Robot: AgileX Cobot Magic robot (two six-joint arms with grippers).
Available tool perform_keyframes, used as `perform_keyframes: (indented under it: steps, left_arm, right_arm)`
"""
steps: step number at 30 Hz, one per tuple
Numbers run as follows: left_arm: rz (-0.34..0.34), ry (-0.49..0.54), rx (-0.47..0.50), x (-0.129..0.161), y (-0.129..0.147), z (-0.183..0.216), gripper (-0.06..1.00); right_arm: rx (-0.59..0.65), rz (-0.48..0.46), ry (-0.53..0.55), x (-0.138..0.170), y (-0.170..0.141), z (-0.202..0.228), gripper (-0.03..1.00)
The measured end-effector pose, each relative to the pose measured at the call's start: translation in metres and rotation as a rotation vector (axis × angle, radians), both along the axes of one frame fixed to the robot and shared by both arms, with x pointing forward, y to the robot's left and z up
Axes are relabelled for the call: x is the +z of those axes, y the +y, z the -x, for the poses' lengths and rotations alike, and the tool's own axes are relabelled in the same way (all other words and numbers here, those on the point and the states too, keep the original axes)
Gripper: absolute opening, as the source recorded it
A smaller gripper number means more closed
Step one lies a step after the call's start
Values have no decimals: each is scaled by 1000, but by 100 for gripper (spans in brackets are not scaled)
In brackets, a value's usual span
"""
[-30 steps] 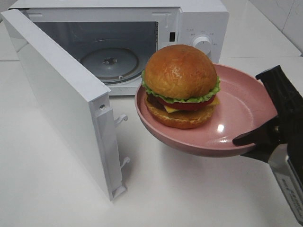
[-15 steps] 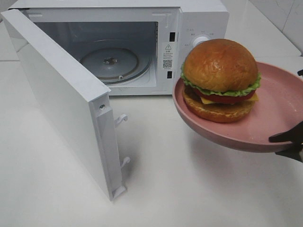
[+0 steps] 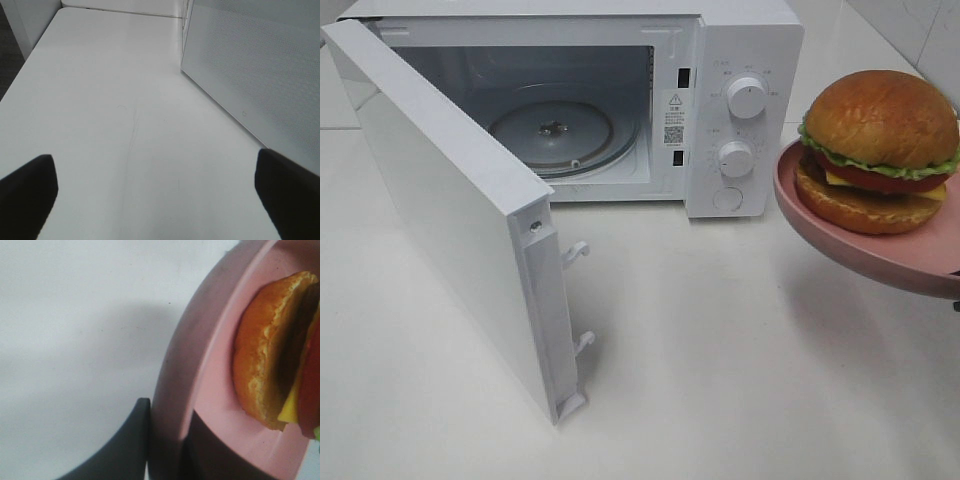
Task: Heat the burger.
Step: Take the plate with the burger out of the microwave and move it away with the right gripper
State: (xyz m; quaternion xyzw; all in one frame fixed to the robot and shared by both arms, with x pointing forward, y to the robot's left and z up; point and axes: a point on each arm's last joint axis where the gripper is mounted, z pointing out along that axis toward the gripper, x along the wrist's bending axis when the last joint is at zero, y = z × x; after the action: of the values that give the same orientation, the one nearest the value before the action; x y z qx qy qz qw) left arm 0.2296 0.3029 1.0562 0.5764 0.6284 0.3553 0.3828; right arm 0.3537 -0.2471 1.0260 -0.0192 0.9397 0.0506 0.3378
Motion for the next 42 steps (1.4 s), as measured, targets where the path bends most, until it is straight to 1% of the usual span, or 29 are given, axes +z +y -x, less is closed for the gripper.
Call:
perform_keyframes:
  steps: [1, 3, 4, 5, 6, 7, 9, 12, 14, 15, 16, 18, 19, 20, 22, 24, 25, 28, 30, 31, 32, 33, 35, 36, 37, 42]
  left_arm:
    - [0, 0, 0, 0, 0, 0, 99]
    - [0, 0, 0, 0, 0, 0, 99]
    - [0, 0, 0, 0, 0, 0, 99]
    - [0, 0, 0, 0, 0, 0, 99]
    - [0, 0, 0, 0, 0, 0, 99]
    - [0, 0, 0, 0, 0, 0, 99]
    - [0, 0, 0, 0, 0, 0, 99]
    - [0, 0, 0, 0, 0, 0, 99]
    - [0, 0, 0, 0, 0, 0, 99]
    - [0, 0, 0, 0, 0, 0, 99]
    - [0, 0, 0, 0, 0, 0, 99]
    - [0, 0, 0, 0, 0, 0, 99]
    - [0, 0, 0, 0, 0, 0, 99]
    - [0, 0, 0, 0, 0, 0, 99]
    - [0, 0, 0, 0, 0, 0, 99]
    - [0, 0, 0, 0, 0, 0, 99]
    - [0, 0, 0, 0, 0, 0, 99]
    - [0, 0, 0, 0, 0, 0, 99]
    - [0, 0, 0, 0, 0, 0, 99]
    - [0, 0, 0, 0, 0, 0, 99]
    - [0, 0, 0, 0, 0, 0, 99]
    - [0, 0, 0, 0, 0, 0, 99]
    - [0, 0, 0, 0, 0, 0, 99]
    - [0, 0, 0, 0, 0, 0, 99]
    - [0, 0, 0, 0, 0, 0, 99]
    - [0, 0, 0, 0, 0, 0, 99]
  right_arm:
    - [-33, -12, 0, 0, -1, 0, 13]
    - [-53, -19, 1, 0, -2, 0, 13]
    - [-91, -28, 2, 0, -3, -1, 13]
    - [-91, -28, 2, 0, -3, -1, 13]
    - [-133, -23, 3, 0, -6, -1, 13]
    - [-133, -23, 3, 0, -6, -1, 13]
    - [-207, -20, -7, 0, -11, -1, 13]
    - [-231, -16, -10, 1, -13, -1, 13]
    - [-307, -20, -24, 1, -17, -1, 13]
    - [-307, -20, -24, 1, -17, -1, 13]
    - [-347, -26, -29, 2, -20, -1, 13]
    - [-369, -30, -33, 2, -21, -2, 13]
    - [-413, -35, -40, 2, -22, -2, 13]
    - [-413, -35, -40, 2, -22, -2, 13]
    - [-472, -38, -53, 2, -25, -4, 13]
    - [-489, -37, -55, 2, -25, -4, 13]
    - [-526, -37, -59, 1, -27, -5, 13]
    - [-554, -29, -53, 0, -27, -6, 13]
    - [-618, -10, -27, -4, -26, -9, 13]
    - [-618, -10, -27, -4, -26, -9, 13]
    - [-662, -4, -11, -6, -25, -12, 13]
    - [-662, -4, -11, -6, -25, -12, 13]
    - [-739, -30, -9, -5, -23, -17, 13]
    - [-739, -30, -9, -5, -23, -17, 13]
    - [-780, -34, -16, -4, -21, -22, 13]
    - [-858, -6, -22, -3, -17, -32, 13]
